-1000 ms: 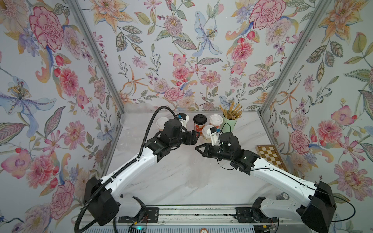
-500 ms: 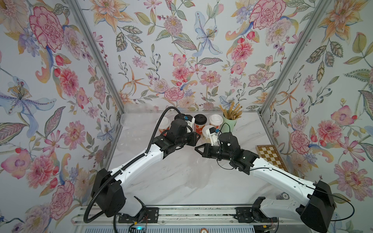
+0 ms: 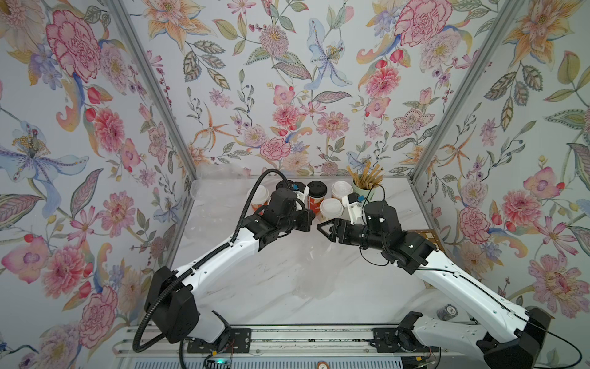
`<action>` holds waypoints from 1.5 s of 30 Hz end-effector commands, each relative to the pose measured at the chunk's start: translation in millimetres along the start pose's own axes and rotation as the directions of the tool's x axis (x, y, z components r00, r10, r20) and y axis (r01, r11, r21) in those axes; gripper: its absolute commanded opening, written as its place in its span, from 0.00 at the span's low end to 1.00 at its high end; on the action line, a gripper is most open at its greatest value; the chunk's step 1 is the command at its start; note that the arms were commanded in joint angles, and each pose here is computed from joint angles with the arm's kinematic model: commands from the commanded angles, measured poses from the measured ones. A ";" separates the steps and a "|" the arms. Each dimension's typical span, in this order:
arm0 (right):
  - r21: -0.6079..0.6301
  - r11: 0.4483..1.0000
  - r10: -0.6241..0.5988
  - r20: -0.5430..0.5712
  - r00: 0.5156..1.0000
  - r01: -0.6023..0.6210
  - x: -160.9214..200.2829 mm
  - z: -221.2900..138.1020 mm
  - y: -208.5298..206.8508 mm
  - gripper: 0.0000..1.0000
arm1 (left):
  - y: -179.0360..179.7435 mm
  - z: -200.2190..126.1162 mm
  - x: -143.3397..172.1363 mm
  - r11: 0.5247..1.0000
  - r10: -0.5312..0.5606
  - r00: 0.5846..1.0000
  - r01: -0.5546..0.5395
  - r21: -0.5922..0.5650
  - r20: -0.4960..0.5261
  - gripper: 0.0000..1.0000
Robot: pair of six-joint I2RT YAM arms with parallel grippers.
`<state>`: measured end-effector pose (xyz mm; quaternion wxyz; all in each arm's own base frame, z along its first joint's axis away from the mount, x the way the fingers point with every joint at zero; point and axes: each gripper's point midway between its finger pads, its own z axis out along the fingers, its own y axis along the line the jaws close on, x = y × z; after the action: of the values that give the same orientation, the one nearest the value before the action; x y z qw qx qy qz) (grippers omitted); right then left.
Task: Pack milk tea into plastic carrier bags
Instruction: Adjust the plastic carrier bag at the center of the board.
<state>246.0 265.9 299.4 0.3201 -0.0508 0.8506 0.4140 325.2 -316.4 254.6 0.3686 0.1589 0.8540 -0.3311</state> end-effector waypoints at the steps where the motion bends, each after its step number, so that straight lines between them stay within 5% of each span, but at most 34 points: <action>1: 0.169 0.985 -0.022 -0.024 0.999 0.026 6.9 -20.9 -31.4 0.77 | -7.8 -2.0 -4.4 1.000 0.022 1.000 -0.022 0.019 0.014 0.02; 11: 0.375 0.927 0.052 -0.187 0.981 0.022 36.5 -14.9 -77.7 0.80 | -8.7 -3.8 -3.5 1.000 0.020 1.000 -0.021 0.021 0.011 0.02; 14: 0.340 0.940 0.061 -0.273 0.960 0.037 48.6 0.6 -75.2 0.68 | -9.0 -5.6 -4.8 1.000 0.022 1.000 -0.022 0.020 0.014 0.03; 17: 0.323 0.946 0.065 -0.308 0.949 0.040 54.1 7.2 -72.3 0.43 | -7.8 -8.5 -5.1 1.000 0.024 1.000 -0.024 0.008 0.012 0.08; 20: 0.322 0.946 0.055 -0.289 0.956 0.043 49.9 5.7 -67.1 0.17 | -5.7 -14.6 -5.2 0.999 0.035 0.999 -0.034 -0.015 0.008 0.22; 24: 0.298 0.954 0.038 -0.265 0.964 0.045 42.0 3.2 -53.7 0.03 | -6.4 -25.1 1.5 0.995 0.093 0.995 -0.094 -0.022 -0.047 0.45; 31: 0.251 0.967 0.032 -0.237 0.971 0.029 35.6 7.7 -38.8 0.00 | 1.1 -45.1 34.9 0.987 0.139 0.967 -0.152 -0.046 -0.213 0.68; 40: 0.193 0.981 0.037 -0.208 0.978 0.004 26.6 17.6 -24.5 0.00 | -24.8 -46.6 54.8 0.996 0.079 0.969 -0.069 0.049 -0.233 0.82; 45: 0.161 0.987 0.050 -0.206 0.977 -0.016 25.9 20.3 -15.1 0.00 | -28.7 -36.7 62.1 0.998 0.062 0.968 -0.068 -0.018 -0.245 0.90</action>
<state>239.6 264.3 249.4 0.2185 -0.0551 0.9212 0.3172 250.0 -307.9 244.0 0.2728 0.2388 0.8823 -0.3000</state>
